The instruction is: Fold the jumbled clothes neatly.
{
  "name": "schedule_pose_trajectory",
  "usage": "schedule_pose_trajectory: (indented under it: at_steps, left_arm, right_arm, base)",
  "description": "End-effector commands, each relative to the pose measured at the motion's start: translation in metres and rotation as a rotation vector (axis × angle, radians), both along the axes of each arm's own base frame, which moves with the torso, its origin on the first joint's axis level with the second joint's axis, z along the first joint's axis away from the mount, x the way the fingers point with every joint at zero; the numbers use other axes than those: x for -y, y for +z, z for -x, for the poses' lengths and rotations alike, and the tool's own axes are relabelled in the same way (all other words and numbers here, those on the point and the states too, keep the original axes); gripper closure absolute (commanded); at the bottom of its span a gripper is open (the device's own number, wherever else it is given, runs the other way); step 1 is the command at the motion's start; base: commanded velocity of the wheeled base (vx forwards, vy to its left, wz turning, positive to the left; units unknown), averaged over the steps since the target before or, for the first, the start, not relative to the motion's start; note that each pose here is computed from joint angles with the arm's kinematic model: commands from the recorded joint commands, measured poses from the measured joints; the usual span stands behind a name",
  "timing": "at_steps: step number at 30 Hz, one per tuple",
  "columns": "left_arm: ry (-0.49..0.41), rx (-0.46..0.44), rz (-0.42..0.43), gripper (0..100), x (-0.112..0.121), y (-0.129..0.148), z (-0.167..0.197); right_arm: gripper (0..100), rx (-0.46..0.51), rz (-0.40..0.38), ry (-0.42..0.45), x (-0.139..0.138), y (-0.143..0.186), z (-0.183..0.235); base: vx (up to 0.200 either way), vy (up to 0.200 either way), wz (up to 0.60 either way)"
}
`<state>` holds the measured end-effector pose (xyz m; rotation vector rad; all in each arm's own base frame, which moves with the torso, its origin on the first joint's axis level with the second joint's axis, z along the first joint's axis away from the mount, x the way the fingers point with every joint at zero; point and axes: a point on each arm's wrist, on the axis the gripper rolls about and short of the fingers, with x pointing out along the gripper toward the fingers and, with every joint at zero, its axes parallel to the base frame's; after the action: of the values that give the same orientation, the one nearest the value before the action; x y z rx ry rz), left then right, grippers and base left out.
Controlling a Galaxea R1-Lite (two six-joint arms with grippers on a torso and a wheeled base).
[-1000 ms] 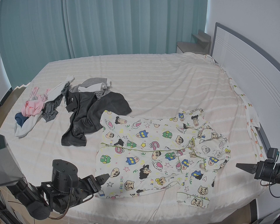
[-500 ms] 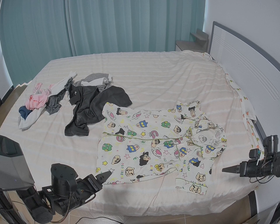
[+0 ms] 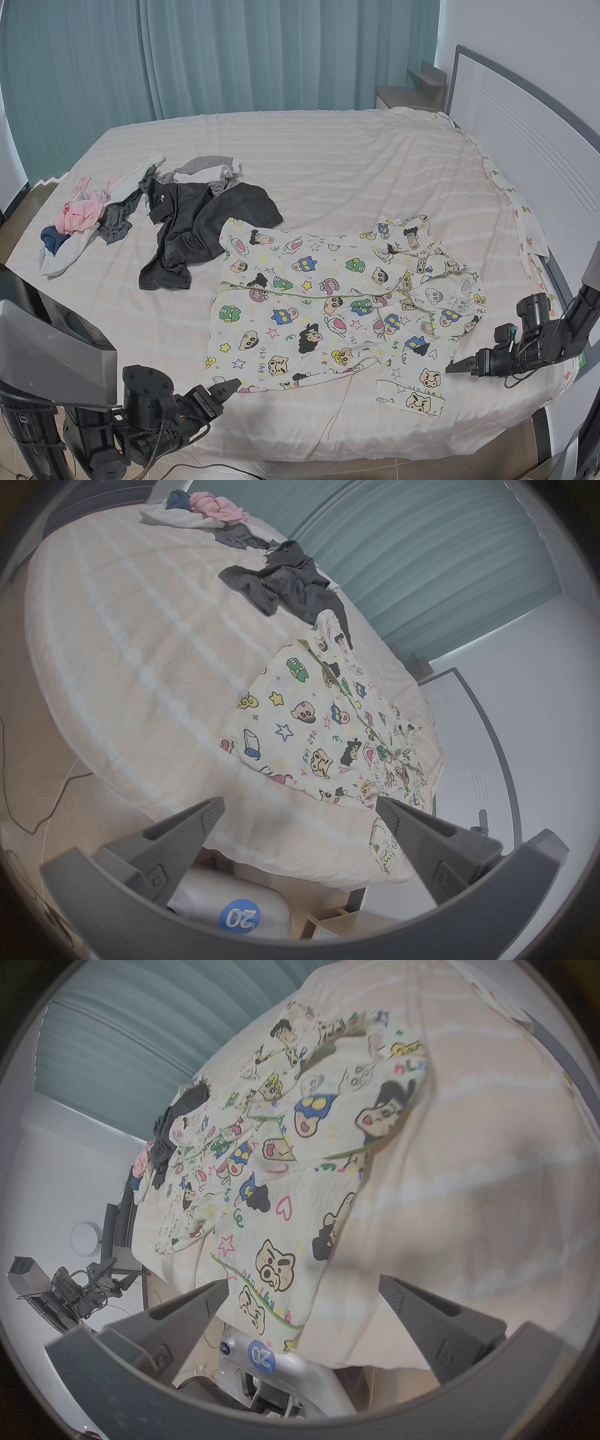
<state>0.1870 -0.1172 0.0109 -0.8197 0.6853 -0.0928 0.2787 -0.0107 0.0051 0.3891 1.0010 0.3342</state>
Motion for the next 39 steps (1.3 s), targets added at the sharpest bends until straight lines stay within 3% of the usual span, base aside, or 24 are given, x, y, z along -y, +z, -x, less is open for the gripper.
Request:
schedule_pose_trajectory:
  at_steps: [1, 12, 18, 25, 39]
  left_arm:
    - [0.002, -0.024, -0.01, 0, -0.002, -0.005, 0.002]
    - [0.005, -0.027, -0.014, 0, -0.002, -0.006, 0.002]
    - [0.006, -0.025, -0.014, 0, -0.002, -0.006, 0.002]
    - [0.008, -0.024, -0.014, 0, -0.002, -0.006, 0.002]
    - [0.008, -0.025, -0.017, 0, -0.002, -0.006, 0.002]
  right_arm:
    - [0, -0.048, 0.001, 0.023, -0.009, -0.02, -0.01]
    - [0, -0.068, 0.004, 0.048, -0.018, -0.032, -0.02]
    - [0, -0.027, 0.001, 0.046, -0.019, -0.017, -0.02]
    - [0, 0.026, -0.036, -0.013, -0.017, 0.01, -0.019]
    - [0, -0.087, -0.033, 0.036, -0.03, -0.013, 0.0]
  base:
    - [0.0, 0.0, 0.0]
    - [0.0, 0.0, 0.0]
    - [0.0, 0.0, 0.0]
    - [0.0, 0.0, 0.0]
    - [0.0, 0.0, 0.0]
